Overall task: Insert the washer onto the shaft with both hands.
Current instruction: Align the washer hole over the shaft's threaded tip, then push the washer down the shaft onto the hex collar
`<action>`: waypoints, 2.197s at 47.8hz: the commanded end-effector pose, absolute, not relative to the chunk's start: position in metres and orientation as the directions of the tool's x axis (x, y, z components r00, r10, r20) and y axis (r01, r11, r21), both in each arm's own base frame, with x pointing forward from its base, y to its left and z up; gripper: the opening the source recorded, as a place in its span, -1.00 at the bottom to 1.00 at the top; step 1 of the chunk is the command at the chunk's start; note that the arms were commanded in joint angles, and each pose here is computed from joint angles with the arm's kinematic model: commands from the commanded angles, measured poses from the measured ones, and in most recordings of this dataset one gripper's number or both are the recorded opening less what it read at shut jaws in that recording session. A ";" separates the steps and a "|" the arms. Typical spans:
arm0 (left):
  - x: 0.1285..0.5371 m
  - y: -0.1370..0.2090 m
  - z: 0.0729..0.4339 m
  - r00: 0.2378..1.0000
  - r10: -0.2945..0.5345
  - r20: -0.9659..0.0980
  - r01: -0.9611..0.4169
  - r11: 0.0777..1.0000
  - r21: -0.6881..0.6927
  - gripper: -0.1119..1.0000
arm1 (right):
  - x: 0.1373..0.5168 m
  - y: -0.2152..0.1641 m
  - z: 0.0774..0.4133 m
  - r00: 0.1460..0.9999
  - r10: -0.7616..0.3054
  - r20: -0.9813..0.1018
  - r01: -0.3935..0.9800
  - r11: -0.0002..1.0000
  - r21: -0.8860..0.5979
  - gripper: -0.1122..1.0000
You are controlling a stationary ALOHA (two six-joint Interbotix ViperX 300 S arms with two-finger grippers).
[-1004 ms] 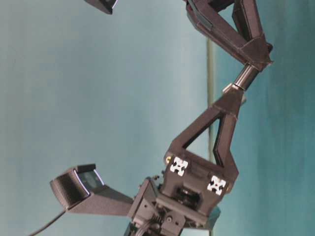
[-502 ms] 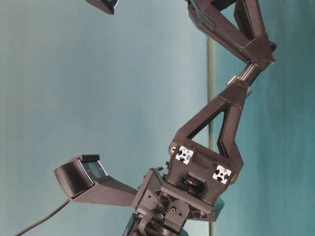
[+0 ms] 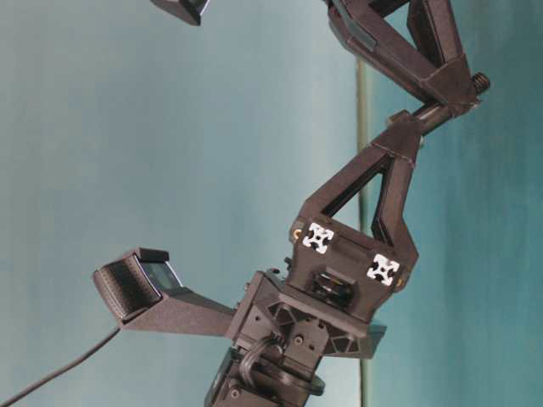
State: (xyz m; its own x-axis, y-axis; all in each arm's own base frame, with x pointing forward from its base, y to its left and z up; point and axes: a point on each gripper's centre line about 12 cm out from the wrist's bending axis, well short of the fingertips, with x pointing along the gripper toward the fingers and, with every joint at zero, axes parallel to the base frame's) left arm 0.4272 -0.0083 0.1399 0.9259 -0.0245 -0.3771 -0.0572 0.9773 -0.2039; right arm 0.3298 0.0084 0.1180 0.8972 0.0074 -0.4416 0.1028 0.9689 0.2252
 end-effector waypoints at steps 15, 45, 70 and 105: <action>0.428 -0.013 0.139 0.921 -0.035 -0.387 -0.049 0.978 -0.205 -0.16 | 0.335 0.007 0.129 0.916 0.004 -0.401 0.093 0.970 0.223 -0.81; 0.430 -0.013 0.140 0.901 -0.034 -0.432 -0.055 0.980 -0.193 -0.16 | 0.335 0.008 0.127 0.901 0.011 -0.435 0.090 0.974 0.210 -0.81; 0.433 -0.013 0.138 0.871 -0.031 -0.490 -0.054 0.986 -0.159 -0.16 | 0.339 0.002 0.132 0.909 -0.002 -0.418 0.096 0.974 0.205 -0.81; 0.442 -0.011 0.150 0.858 -0.025 -0.513 -0.023 0.996 -0.088 -0.16 | 0.348 0.003 0.128 0.874 0.001 -0.486 0.051 0.994 0.095 -0.81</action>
